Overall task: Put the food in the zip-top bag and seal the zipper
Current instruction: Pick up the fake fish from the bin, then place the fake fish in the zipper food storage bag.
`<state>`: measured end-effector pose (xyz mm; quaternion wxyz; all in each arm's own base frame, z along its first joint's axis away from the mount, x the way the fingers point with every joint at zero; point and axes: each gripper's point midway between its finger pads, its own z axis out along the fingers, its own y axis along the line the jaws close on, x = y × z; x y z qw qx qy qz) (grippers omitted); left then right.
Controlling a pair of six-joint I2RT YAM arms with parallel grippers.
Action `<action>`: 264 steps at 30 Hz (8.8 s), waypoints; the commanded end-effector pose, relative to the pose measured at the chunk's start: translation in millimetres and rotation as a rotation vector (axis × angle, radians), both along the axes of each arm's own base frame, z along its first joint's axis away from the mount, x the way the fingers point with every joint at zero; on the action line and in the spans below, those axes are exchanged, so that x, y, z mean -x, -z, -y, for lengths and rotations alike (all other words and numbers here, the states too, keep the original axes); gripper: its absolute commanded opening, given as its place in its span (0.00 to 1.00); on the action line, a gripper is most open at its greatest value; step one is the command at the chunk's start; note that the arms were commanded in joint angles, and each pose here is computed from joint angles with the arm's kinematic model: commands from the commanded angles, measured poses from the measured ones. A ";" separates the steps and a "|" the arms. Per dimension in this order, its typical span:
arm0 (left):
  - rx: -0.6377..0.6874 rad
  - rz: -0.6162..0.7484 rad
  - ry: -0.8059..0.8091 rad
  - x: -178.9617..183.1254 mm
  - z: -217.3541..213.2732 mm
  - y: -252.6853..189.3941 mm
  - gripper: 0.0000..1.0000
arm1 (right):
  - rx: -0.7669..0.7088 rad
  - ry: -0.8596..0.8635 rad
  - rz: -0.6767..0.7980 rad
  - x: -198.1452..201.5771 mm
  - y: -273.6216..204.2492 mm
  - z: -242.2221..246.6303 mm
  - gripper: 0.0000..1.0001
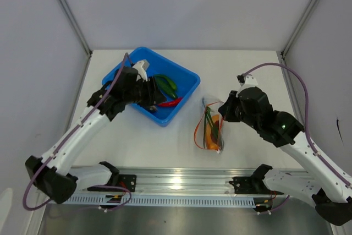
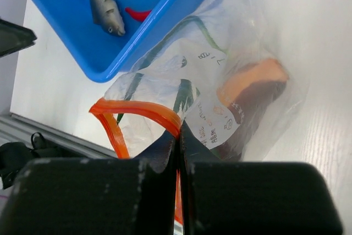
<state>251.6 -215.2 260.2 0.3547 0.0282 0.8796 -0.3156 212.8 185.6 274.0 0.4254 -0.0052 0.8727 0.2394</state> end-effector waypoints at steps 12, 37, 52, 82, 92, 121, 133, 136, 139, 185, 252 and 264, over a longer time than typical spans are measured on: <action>-0.122 -0.202 -0.154 -143.6 -3.0 36.2 0.82 | 0.064 0.031 -0.010 -50.8 6.7 14.2 0.00; -0.288 -0.671 -0.663 -155.0 -56.0 123.2 0.97 | 0.057 -0.020 -0.069 -81.6 21.3 17.6 0.00; -0.285 -0.642 -0.724 -150.5 -61.5 113.6 0.97 | 0.033 -0.035 -0.098 -91.7 29.0 14.9 0.00; -0.607 -0.847 -0.709 -152.3 -86.0 187.3 0.88 | -0.114 -0.078 -0.332 -145.4 36.1 24.7 0.00; -0.710 -0.891 -0.711 -123.9 -109.5 192.5 0.88 | -0.136 -0.053 -0.323 -151.8 29.9 28.3 0.00; -0.739 -1.033 -0.790 -69.6 -138.4 177.1 0.86 | -0.117 -0.055 -0.331 -138.1 36.3 36.2 0.00; -0.825 -1.113 -0.750 -52.1 -142.8 201.6 0.84 | -0.133 -0.056 -0.337 -135.6 35.5 34.9 0.00; -0.816 -1.080 -0.739 -63.6 -139.1 204.1 0.77 | -0.120 -0.048 -0.331 -134.7 34.4 37.6 0.00; -0.791 -1.041 -0.735 -78.8 -135.0 203.2 0.51 | -0.117 -0.046 -0.320 -134.2 31.2 38.4 0.00; 0.444 -0.306 0.689 41.4 100.0 -81.1 0.01 | -0.073 -0.050 -0.297 -166.4 27.4 31.6 0.00; 0.394 -0.798 0.373 -27.3 162.5 72.5 0.88 | -0.183 -0.304 -0.247 -94.7 -0.6 -48.3 0.00; 0.287 -0.572 0.435 -20.4 142.2 28.5 0.95 | -0.183 -0.210 -0.262 -92.8 -10.5 -17.8 0.00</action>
